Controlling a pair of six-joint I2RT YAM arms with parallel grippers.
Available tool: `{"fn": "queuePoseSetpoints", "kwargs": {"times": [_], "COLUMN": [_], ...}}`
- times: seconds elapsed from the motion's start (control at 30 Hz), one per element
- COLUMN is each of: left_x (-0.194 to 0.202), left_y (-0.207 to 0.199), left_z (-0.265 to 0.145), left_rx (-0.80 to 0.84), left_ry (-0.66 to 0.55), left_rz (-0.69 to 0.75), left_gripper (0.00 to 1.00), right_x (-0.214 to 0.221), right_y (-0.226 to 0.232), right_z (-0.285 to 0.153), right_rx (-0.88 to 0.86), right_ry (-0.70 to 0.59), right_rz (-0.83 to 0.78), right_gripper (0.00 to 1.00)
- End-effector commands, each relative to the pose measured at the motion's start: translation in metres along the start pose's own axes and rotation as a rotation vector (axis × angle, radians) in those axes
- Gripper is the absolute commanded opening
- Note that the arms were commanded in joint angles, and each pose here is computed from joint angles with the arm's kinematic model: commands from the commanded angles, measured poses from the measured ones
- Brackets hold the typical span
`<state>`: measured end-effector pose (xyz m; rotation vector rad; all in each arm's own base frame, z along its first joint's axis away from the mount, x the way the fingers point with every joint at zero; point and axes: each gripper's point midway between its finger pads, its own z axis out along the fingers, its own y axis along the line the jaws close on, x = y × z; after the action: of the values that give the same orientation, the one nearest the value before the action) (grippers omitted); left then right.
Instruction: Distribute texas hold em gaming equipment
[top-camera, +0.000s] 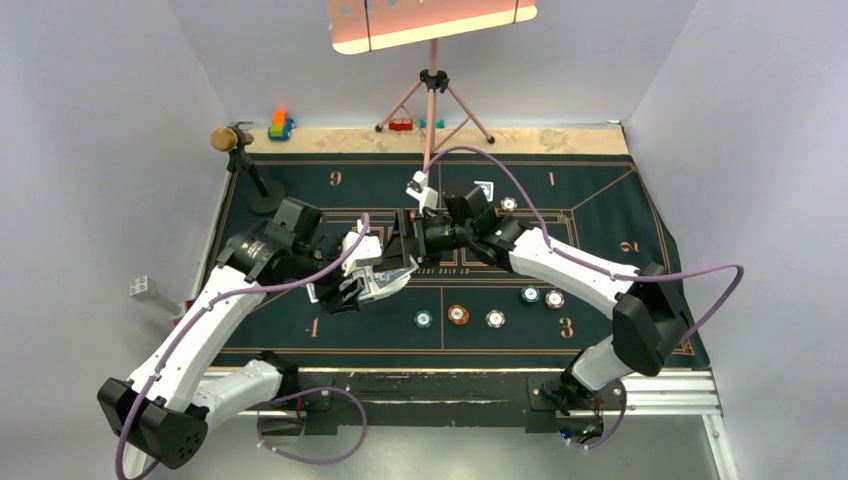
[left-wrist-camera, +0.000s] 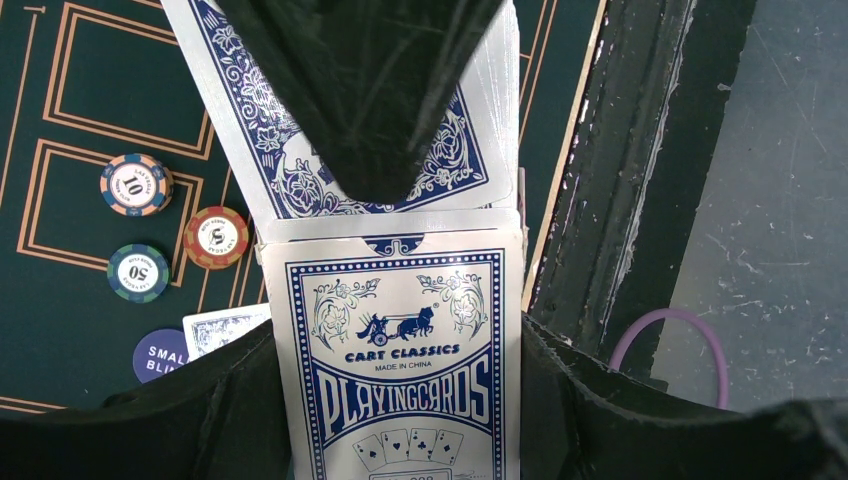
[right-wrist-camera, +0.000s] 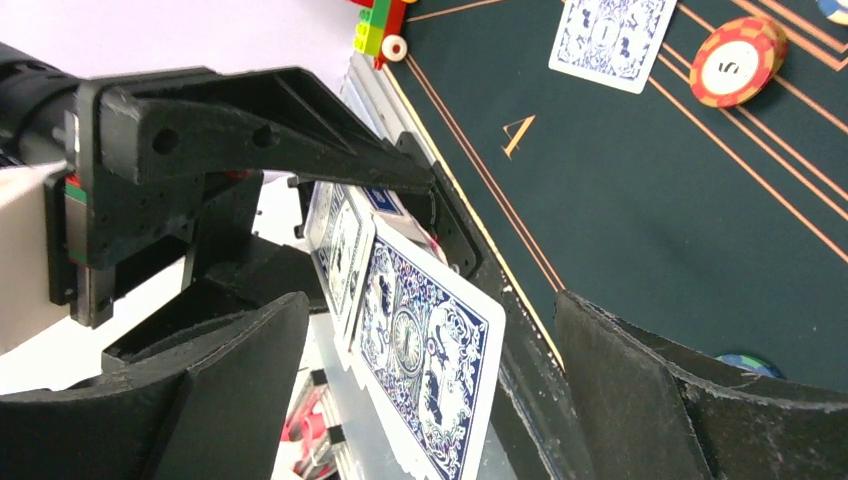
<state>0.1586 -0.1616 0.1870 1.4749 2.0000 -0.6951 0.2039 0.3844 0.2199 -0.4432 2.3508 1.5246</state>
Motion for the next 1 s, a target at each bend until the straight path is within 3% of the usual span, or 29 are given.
{"fn": "queuePoseSetpoints", "kwargs": {"times": [0.0, 0.33, 0.8, 0.97], "left_x": [-0.013, -0.016, -0.017, -0.017], "left_y": [-0.001, -0.001, -0.005, -0.006], "left_z": [-0.004, -0.006, -0.009, -0.010], "left_rx": [-0.006, -0.006, -0.003, -0.002], "left_ry": [-0.059, -0.064, -0.072, -0.071], "left_rz": [0.022, 0.021, 0.028, 0.025], "left_gripper": [0.00, 0.00, 0.00, 0.00], "right_x": [0.003, 0.007, -0.014, -0.020], "right_y": [0.009, -0.001, -0.005, -0.006], "right_z": [-0.002, -0.007, -0.030, -0.036], "right_rx": [-0.043, 0.011, 0.105, 0.140], "right_ry": [-0.004, -0.009, -0.101, -0.128], "right_rz": [-0.015, -0.003, -0.039, -0.063], "right_gripper": [0.98, 0.67, 0.59, 0.48]}}
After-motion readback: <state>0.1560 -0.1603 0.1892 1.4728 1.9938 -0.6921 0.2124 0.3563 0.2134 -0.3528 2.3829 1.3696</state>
